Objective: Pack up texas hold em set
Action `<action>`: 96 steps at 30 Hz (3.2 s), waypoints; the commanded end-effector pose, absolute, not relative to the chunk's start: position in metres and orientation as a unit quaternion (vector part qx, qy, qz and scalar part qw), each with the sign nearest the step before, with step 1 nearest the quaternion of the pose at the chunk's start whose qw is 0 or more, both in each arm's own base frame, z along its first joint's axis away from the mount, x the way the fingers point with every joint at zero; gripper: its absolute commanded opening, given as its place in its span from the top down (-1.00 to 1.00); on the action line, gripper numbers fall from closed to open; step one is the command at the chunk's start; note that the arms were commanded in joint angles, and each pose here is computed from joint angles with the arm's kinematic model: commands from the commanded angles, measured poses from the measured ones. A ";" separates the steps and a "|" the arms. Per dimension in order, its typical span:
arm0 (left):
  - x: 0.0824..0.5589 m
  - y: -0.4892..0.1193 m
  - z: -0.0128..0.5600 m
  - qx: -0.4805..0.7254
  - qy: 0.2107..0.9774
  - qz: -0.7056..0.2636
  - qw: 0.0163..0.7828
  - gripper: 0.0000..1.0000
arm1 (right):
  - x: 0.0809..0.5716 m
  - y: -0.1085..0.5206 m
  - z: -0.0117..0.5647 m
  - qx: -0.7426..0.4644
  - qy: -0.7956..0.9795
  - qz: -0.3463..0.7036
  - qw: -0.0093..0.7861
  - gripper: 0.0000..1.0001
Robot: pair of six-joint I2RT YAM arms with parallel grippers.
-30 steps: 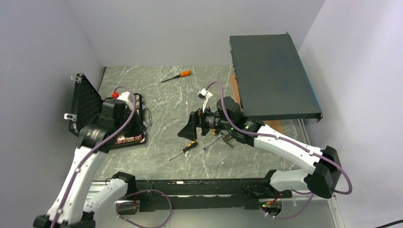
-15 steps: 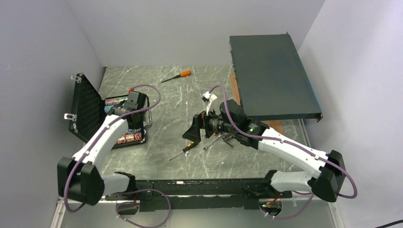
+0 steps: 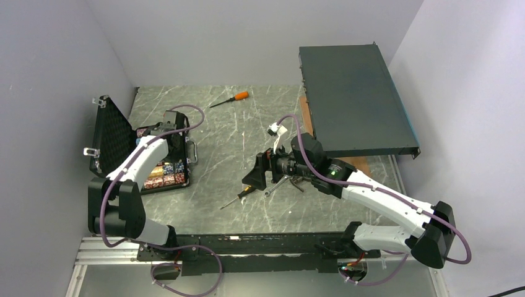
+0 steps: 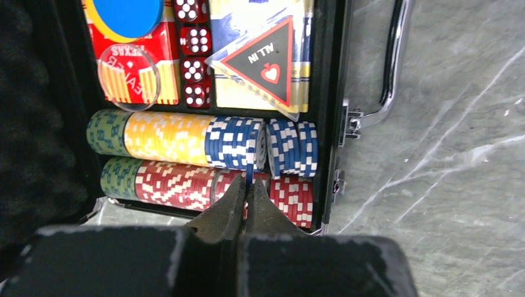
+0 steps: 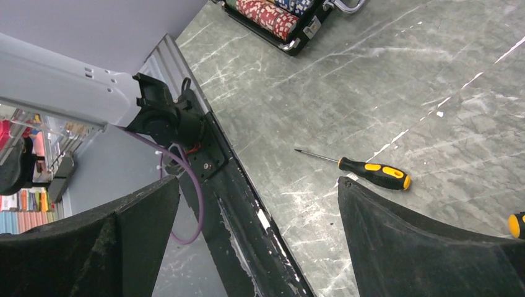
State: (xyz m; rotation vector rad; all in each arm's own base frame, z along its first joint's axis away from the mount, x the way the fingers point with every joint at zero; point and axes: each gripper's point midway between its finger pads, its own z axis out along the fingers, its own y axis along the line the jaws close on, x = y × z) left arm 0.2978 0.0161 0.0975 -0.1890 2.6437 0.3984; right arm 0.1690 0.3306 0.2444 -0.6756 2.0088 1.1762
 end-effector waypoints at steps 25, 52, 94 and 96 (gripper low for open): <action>0.298 0.021 0.080 -0.116 0.968 0.144 0.168 0.53 | 0.169 0.342 0.252 -0.264 0.759 0.480 0.353 -1.00; 0.297 0.035 0.077 -0.132 0.966 0.152 0.161 -0.21 | 0.164 0.348 0.251 -0.262 0.753 0.500 0.338 -1.00; 0.309 0.009 0.111 -0.127 0.954 0.057 0.266 0.52 | 0.157 0.342 0.252 -0.255 0.750 0.509 0.336 -1.00; 0.307 0.008 0.099 -0.127 0.962 0.057 0.236 0.55 | 0.157 0.343 0.252 -0.255 0.749 0.512 0.334 -1.00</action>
